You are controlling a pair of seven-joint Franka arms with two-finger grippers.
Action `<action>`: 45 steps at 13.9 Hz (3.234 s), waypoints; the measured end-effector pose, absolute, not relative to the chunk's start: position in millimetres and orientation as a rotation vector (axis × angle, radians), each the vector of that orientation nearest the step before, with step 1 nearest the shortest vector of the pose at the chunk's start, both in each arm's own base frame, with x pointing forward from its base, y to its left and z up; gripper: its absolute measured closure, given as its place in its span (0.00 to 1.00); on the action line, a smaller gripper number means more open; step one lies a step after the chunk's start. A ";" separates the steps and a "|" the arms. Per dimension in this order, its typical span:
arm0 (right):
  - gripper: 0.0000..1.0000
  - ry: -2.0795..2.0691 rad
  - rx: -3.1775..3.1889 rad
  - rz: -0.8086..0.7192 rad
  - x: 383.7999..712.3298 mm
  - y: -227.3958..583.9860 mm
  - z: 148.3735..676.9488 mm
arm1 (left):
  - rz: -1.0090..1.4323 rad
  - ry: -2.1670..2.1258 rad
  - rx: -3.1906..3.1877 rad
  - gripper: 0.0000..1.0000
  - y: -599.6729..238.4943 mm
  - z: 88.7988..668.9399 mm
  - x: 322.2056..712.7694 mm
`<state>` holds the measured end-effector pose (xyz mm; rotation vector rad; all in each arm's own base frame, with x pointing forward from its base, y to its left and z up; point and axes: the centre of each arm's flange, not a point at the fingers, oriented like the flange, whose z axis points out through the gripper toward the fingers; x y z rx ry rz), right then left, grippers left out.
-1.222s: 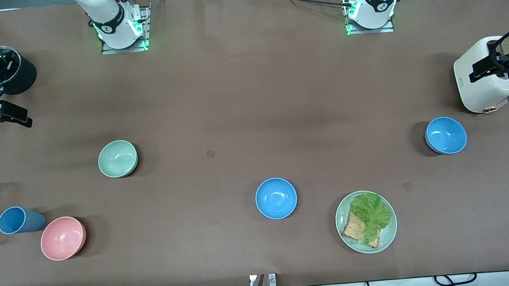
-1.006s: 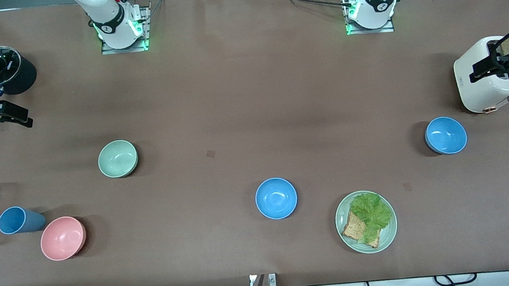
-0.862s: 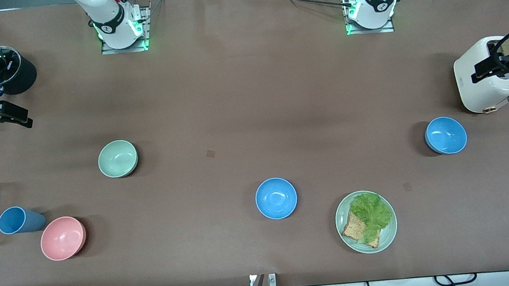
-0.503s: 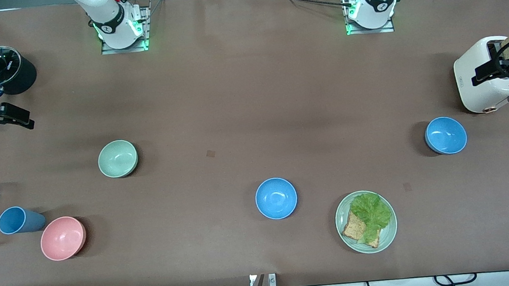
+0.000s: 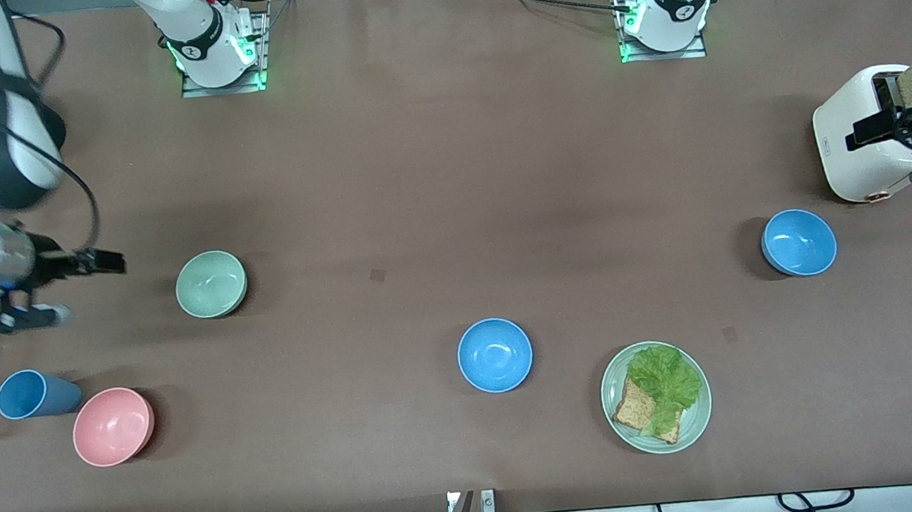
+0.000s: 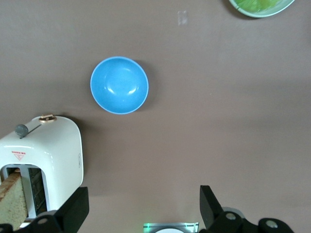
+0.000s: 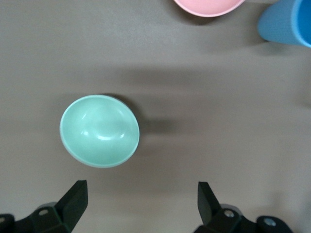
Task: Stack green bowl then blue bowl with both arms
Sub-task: 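Reach the right gripper to the green bowl while the left gripper reaches the blue bowl, then grasp the green bowl with the right gripper while the left gripper grasps the blue bowl, then set the green bowl at table center with the right gripper while the left gripper lifts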
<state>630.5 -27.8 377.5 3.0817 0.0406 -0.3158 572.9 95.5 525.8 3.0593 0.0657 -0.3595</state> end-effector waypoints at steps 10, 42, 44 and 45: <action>0.10 0.095 3.074 -0.418 610.2 -12.6 219.2 | -0.372 0.206 3.042 0.00 164.0 405.4 613.5; 0.90 0.256 3.120 -0.516 482.7 440.0 203.6 | -0.275 -0.084 3.082 0.95 211.1 211.8 591.1; 0.71 0.188 3.140 -0.479 491.3 442.4 214.0 | -0.326 -0.116 3.058 0.95 197.5 228.8 591.3; 0.60 0.174 3.159 -0.445 499.5 444.1 227.3 | -0.344 -0.128 3.050 0.95 191.9 241.4 591.2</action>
